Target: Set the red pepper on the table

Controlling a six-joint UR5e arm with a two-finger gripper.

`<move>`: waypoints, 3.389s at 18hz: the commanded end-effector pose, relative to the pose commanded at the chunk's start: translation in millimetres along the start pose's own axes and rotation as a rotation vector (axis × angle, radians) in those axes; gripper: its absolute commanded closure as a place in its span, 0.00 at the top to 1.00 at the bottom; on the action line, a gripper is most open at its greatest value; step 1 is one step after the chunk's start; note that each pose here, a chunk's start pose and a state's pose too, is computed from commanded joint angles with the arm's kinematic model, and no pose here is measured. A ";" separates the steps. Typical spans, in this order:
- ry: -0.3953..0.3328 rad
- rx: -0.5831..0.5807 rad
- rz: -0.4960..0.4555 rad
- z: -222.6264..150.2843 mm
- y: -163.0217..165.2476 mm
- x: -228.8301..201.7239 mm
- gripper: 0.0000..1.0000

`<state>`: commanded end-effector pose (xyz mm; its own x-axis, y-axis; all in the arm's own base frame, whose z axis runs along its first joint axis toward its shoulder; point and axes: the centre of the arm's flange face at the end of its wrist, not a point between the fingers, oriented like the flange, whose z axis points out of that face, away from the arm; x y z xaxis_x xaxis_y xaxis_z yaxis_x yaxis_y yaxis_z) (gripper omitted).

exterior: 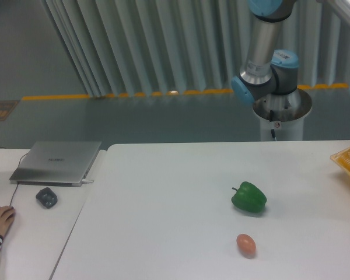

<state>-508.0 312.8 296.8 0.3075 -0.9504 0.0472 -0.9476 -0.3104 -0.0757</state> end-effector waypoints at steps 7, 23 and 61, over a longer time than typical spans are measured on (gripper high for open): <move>-0.091 0.065 -0.037 -58.2 3.9 -0.1 0.70; -0.202 0.098 -0.275 -69.5 -82.8 -84.4 0.70; -0.105 -0.186 -0.366 26.6 -236.4 -196.5 1.00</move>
<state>-342.1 572.3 278.9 0.6248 -0.7780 -0.0654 -0.7706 -0.6280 0.1086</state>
